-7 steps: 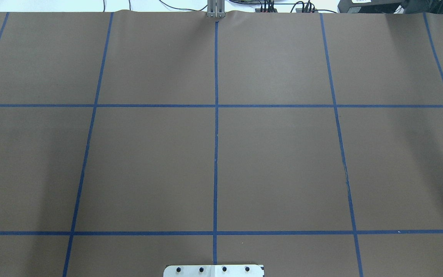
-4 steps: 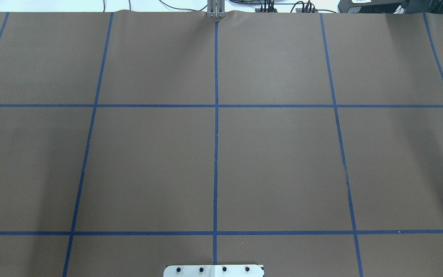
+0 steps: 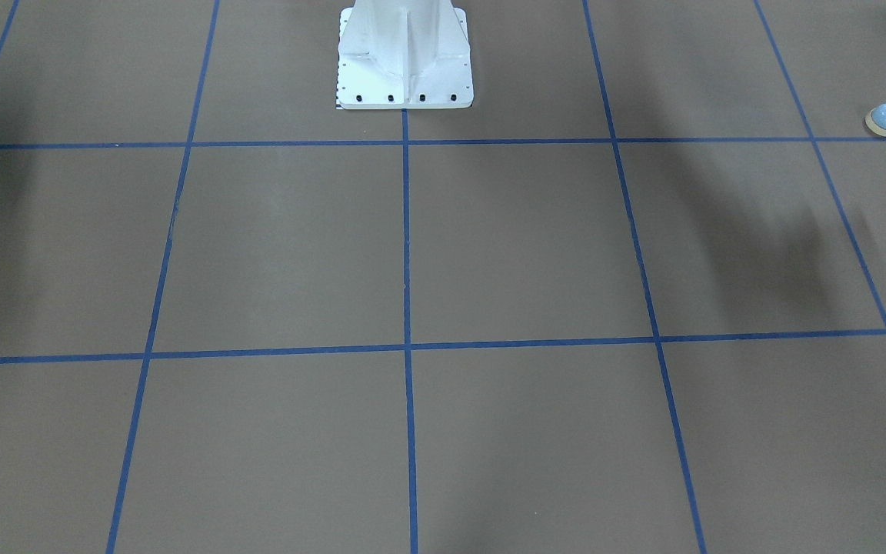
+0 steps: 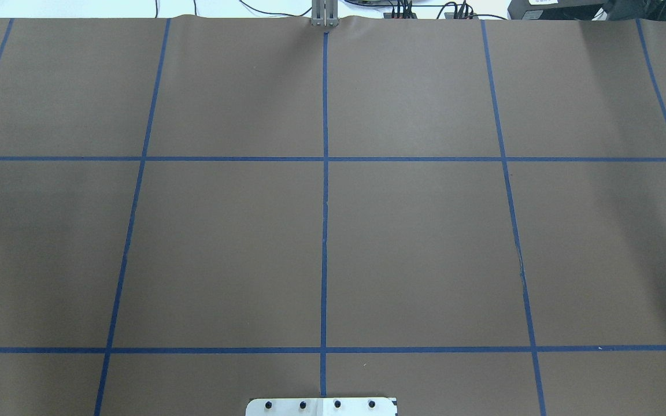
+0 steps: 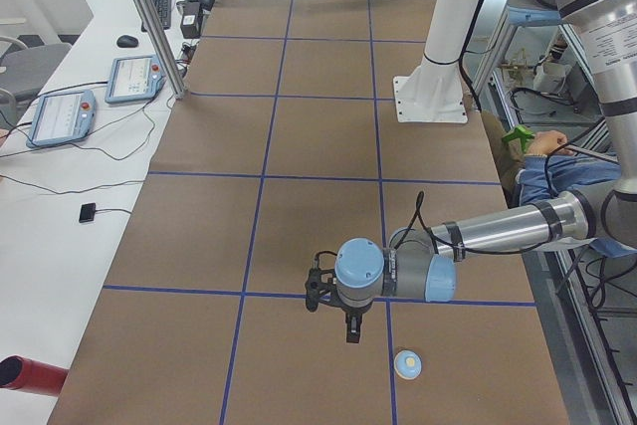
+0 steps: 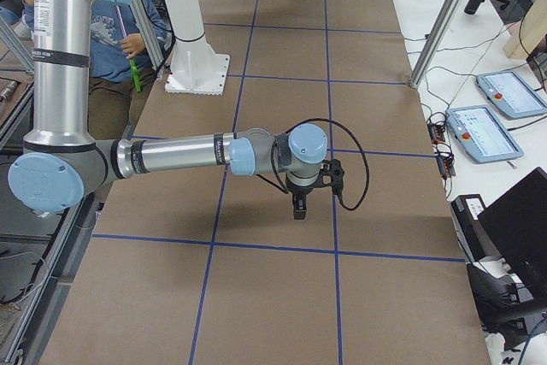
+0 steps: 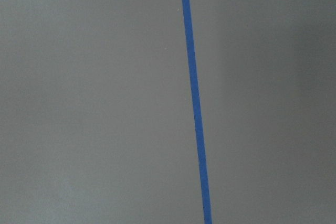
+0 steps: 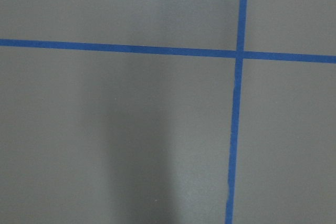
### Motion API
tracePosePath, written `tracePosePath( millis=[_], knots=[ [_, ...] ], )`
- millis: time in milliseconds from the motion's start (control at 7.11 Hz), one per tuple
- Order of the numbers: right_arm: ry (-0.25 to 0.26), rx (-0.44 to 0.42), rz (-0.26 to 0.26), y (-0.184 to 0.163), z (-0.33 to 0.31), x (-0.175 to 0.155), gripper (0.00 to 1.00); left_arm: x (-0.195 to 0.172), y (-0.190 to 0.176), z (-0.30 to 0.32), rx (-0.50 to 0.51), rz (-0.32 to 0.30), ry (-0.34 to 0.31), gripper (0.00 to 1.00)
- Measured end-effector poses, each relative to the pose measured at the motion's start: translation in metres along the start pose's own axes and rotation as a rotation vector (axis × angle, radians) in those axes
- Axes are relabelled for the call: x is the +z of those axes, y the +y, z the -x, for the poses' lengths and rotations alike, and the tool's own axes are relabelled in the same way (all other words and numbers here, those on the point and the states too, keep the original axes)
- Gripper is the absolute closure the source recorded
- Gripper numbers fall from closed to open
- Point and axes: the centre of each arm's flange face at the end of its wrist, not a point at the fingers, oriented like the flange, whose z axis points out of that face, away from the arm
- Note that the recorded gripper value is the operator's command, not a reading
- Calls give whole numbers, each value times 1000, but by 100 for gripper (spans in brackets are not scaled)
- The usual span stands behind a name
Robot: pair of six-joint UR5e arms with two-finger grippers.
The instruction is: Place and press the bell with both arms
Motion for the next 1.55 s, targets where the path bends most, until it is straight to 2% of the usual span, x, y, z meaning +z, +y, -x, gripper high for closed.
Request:
tracePosePath(
  millis=[281, 844, 1548],
  knots=[
    [-11, -51, -23, 1, 6, 3, 0, 31, 22, 22, -31, 63, 2, 0],
    [-17, -66, -26, -1, 15, 7, 1, 70, 62, 59, -175, 163, 2, 0],
    [-19, -81, -23, -5, 27, 9, 1, 96, 83, 73, -201, 239, 15, 0]
  ],
)
